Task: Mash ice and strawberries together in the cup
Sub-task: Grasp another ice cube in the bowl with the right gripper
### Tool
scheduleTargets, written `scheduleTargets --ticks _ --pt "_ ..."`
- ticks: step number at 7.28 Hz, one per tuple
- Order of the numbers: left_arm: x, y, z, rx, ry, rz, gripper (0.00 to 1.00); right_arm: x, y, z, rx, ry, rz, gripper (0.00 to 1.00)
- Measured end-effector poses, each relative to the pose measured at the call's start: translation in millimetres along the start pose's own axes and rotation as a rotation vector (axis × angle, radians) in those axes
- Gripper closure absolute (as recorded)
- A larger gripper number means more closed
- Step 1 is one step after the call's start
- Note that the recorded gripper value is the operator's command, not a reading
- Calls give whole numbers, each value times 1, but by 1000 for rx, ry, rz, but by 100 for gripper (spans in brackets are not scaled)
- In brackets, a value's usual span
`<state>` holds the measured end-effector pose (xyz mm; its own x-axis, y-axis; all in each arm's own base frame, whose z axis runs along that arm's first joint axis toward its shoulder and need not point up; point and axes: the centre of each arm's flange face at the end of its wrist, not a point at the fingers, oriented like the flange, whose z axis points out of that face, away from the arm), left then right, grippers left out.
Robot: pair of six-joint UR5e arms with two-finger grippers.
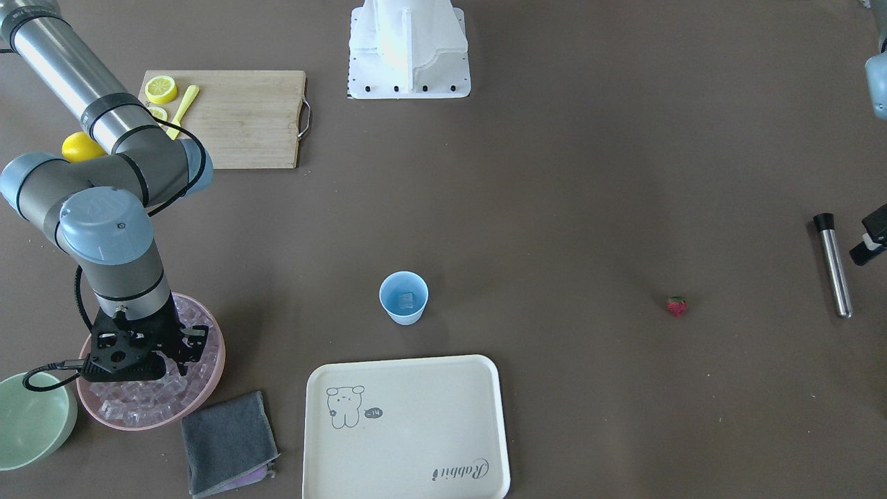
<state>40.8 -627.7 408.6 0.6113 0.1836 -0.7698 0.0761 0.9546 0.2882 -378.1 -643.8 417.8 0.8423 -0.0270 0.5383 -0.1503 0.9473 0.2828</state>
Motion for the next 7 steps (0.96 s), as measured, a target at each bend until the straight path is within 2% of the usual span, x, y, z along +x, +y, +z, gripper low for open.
scheduleTargets --ticks 4,7 --pt "2 0 5 -7 1 5 2 9 -14 -19 15 -26 16 100" --pt "13 -1 -2 6 7 21 2 18 -22 -63 40 -103 31 100"
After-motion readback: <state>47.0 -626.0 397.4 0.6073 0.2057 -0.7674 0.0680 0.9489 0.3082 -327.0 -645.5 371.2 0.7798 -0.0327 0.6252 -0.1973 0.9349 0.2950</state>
